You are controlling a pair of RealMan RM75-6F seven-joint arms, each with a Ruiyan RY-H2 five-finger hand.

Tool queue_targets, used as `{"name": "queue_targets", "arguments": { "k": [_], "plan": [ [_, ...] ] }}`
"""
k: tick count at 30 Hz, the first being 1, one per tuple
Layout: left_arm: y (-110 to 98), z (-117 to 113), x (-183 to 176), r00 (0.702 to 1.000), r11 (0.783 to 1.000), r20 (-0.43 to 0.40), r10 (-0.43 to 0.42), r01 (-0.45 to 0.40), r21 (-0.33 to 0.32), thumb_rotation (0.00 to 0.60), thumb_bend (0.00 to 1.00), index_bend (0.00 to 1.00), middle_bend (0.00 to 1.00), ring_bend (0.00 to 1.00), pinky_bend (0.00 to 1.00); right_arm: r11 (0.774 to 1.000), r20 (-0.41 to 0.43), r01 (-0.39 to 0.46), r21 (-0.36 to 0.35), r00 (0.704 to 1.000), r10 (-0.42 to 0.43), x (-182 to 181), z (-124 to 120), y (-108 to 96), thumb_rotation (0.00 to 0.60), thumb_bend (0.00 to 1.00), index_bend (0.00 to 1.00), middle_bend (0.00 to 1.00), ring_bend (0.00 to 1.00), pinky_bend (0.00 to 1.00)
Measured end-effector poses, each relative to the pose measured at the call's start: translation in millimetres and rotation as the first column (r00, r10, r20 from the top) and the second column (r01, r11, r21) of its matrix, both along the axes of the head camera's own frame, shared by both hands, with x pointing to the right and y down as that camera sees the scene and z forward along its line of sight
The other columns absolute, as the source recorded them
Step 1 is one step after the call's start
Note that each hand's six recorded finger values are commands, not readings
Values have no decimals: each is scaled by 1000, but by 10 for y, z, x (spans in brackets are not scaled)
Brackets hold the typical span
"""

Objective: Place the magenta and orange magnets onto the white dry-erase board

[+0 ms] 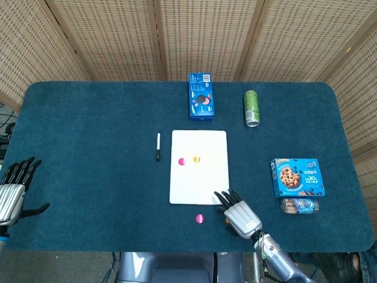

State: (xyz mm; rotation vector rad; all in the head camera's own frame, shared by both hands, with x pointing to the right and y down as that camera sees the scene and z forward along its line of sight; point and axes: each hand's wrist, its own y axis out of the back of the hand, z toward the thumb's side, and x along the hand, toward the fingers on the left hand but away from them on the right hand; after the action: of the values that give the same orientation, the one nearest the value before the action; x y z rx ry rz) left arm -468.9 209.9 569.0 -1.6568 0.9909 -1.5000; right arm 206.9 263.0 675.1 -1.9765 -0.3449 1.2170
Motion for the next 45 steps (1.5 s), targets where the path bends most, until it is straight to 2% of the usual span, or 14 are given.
{"name": "queue_targets", "arguments": {
  "k": [34, 45],
  "plan": [
    [11, 7, 28, 1000, 1000, 5, 7, -7, -4, 600, 0, 0, 0, 0, 7, 1000, -17, 27, -5, 1000, -27, 29, 152, 56, 600, 363, 361, 0, 0, 0],
    [7, 24, 28, 1000, 1000, 8, 8, -8, -9, 600, 0, 0, 0, 0, 7, 1000, -22, 22, -19, 1000, -23, 57, 206, 65, 600, 414, 473, 0, 0, 0]
  ]
}}
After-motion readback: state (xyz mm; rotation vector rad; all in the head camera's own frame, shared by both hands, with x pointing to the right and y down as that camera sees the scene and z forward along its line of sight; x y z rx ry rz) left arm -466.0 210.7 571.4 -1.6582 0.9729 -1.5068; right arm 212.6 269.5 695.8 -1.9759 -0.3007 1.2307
